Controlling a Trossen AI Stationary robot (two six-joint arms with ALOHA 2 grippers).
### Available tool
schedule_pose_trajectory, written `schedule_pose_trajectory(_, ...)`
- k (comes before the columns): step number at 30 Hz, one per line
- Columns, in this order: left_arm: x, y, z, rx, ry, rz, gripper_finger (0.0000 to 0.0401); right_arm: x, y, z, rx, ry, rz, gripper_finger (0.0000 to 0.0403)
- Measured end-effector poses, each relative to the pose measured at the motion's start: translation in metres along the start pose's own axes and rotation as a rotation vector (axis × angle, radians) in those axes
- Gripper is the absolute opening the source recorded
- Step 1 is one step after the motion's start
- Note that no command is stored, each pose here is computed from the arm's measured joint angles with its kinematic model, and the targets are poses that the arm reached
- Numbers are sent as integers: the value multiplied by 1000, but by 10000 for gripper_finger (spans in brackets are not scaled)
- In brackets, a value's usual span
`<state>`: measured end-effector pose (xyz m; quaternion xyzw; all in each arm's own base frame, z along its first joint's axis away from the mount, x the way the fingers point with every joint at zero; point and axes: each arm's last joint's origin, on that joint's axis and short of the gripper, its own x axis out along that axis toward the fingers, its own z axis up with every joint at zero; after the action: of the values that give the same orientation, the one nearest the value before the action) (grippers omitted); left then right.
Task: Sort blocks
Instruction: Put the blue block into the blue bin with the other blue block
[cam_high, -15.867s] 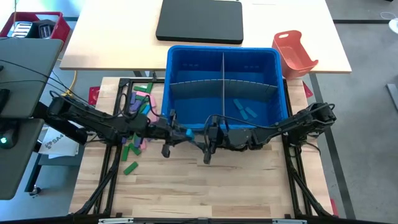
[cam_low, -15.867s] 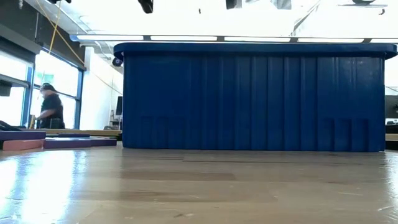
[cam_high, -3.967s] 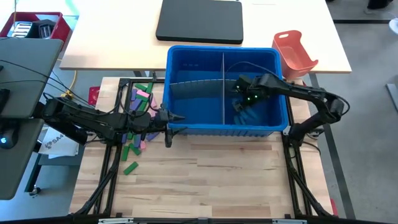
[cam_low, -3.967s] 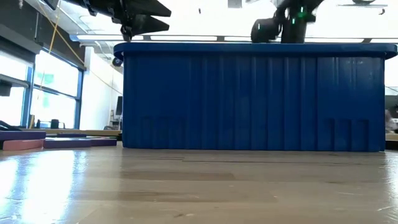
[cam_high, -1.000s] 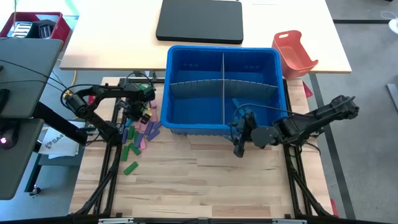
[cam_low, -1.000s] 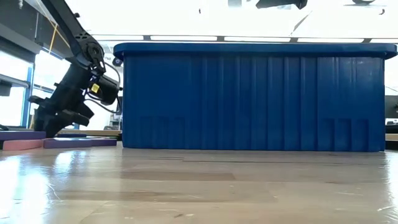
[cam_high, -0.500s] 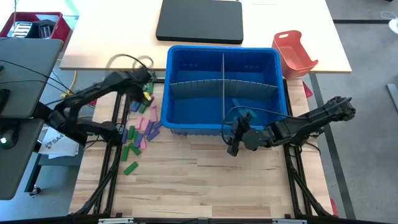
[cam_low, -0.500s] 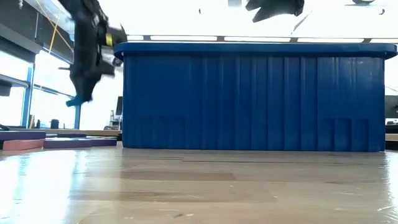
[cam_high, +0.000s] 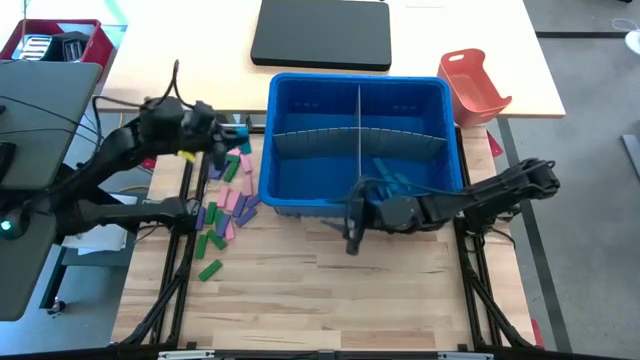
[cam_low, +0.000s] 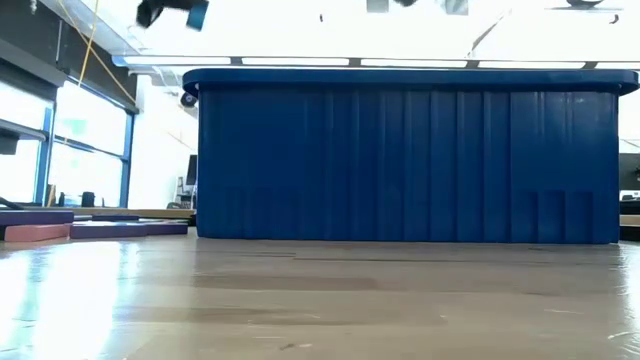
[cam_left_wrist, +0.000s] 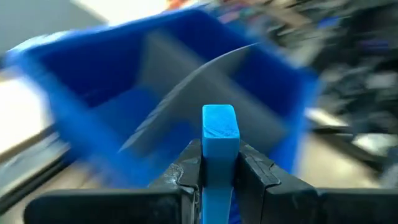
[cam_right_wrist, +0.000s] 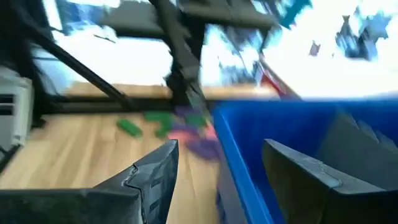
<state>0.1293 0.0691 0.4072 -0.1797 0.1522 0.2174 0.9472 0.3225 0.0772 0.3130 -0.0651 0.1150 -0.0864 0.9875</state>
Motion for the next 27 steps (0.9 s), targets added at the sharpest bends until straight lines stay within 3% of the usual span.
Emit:
schedule_pose_trajectory(5, 21, -32, -5, 89, -163, -258, 47, 20, 11, 1, -131, -150, 9, 228)
schedule_pose_trajectory(9, 52, -57, -23, 120, -300, -386, 47, 27, 10, 1, -150, -193, -132, 228)
schedule_pose_trajectory(15, 90, -89, -43, 121, -466, -345, 47, 24, 2, 7, -136, -187, -375, 228)
schedule_pose_trajectory(23, 129, -124, -67, 92, -542, -243, 48, 23, 0, 9, -250, -165, -445, 228)
schedule_pose_trajectory(27, 139, -132, -75, 73, -565, -253, 55, 23, 0, 9, -251, -162, -446, 228)
